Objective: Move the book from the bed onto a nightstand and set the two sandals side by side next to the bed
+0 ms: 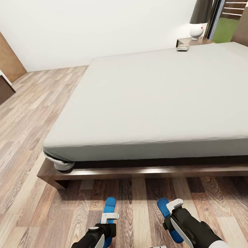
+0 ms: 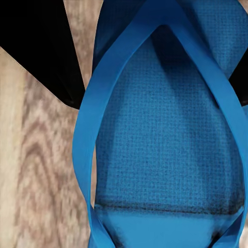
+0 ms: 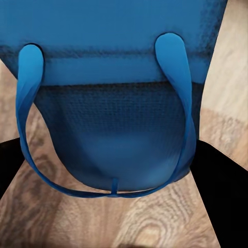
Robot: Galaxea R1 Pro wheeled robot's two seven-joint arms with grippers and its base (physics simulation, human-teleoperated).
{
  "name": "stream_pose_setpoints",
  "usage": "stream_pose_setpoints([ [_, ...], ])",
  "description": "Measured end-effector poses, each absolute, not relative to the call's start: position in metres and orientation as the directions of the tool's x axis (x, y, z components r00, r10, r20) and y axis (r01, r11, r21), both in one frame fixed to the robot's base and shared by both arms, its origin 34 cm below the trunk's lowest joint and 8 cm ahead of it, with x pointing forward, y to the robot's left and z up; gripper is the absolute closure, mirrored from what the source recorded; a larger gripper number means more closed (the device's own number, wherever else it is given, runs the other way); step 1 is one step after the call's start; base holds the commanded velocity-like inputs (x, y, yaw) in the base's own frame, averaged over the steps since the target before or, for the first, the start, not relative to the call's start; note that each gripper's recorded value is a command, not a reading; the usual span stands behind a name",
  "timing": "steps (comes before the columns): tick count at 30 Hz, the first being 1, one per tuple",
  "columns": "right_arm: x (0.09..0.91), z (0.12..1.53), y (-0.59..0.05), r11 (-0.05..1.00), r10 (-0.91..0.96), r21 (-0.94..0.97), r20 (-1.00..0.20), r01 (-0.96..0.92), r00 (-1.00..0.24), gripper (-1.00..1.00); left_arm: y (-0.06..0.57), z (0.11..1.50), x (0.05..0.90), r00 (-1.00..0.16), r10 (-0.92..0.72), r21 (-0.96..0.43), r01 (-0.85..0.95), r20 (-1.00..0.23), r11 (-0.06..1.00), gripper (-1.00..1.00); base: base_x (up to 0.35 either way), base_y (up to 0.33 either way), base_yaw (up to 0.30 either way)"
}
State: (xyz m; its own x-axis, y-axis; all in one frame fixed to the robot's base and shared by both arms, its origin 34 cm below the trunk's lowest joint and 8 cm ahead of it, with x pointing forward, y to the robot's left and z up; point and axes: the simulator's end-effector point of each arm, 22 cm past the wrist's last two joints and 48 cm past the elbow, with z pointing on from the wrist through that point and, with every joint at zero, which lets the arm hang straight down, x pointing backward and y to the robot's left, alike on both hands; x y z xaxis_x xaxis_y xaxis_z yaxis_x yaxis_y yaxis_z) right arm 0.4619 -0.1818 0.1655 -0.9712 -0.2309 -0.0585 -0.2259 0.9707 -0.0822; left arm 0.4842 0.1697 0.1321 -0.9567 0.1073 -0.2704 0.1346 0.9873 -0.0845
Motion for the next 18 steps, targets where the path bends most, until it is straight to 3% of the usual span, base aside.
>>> stream_pose_setpoints([
  [18, 0.453, 0.156, -0.181, 0.971, -0.230, -0.076, -0.034, -0.227, -0.973, 1.00, 0.170, 0.122, 0.475, -0.963, 0.107, -0.088, 0.132, -0.248, 0.987, 1.00, 0.000, 0.000, 0.000],
])
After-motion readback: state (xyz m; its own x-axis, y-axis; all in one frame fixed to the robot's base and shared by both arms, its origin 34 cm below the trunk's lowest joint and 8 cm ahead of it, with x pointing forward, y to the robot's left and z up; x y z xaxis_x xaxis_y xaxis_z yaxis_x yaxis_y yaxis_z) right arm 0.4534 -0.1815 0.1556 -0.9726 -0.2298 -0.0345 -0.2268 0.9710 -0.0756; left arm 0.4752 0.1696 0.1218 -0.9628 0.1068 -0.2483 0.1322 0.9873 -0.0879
